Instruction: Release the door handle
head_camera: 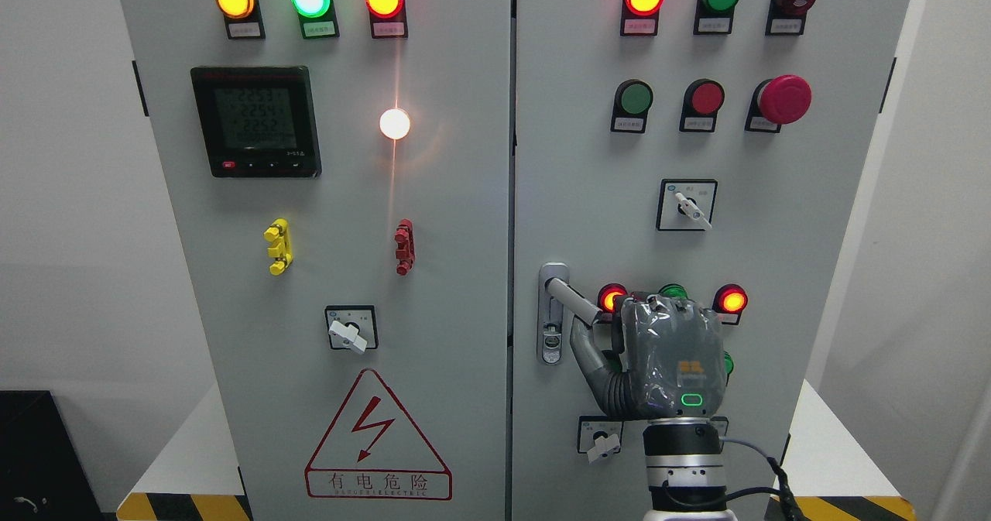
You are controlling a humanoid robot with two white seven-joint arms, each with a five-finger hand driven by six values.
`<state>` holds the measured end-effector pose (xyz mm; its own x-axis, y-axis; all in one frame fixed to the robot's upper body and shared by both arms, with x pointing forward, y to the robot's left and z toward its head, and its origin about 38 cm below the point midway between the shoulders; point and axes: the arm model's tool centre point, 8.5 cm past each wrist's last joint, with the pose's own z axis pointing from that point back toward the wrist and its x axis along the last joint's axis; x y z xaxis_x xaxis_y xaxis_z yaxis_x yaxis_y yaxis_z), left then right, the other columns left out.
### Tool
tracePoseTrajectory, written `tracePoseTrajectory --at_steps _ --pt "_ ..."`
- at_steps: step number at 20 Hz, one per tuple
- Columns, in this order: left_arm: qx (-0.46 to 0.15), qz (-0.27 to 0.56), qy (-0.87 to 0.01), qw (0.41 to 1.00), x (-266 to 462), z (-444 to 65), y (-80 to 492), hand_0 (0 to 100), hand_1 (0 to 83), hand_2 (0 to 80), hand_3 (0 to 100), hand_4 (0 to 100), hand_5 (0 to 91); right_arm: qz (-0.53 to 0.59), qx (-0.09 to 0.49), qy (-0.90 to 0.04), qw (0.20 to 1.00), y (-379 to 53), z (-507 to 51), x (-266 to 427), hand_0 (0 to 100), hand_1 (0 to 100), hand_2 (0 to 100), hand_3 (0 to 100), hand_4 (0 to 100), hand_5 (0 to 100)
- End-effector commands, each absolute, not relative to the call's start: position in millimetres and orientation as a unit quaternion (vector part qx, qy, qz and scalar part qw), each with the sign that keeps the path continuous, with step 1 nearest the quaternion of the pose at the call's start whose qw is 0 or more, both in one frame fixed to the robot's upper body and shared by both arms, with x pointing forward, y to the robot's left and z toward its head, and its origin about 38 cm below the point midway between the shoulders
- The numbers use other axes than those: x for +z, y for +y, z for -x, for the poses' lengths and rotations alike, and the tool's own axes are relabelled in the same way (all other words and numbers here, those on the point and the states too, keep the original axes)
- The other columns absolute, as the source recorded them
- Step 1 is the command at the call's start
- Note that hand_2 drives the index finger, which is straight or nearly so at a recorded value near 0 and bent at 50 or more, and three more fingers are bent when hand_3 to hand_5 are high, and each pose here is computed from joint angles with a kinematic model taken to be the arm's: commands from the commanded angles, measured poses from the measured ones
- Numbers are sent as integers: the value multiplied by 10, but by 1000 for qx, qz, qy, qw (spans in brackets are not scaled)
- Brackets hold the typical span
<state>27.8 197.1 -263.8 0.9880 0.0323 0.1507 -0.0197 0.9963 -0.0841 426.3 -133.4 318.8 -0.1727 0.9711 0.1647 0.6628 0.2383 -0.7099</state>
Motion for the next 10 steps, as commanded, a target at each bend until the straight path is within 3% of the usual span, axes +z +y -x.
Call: tracePoseTrajectory --at_steps 1,10 --pt "14 41 -73 996 -2640 -230 1971 120 556 0 0 0 0 565 248 -724 308 -1344 -4259 3202 557 378 927 1000 989 1000" --pt "14 41 -72 996 -2640 -220 1971 120 556 0 0 0 0 569 245 -721 311 -1395 -4271 3208 558 376 925 1000 988 1000"
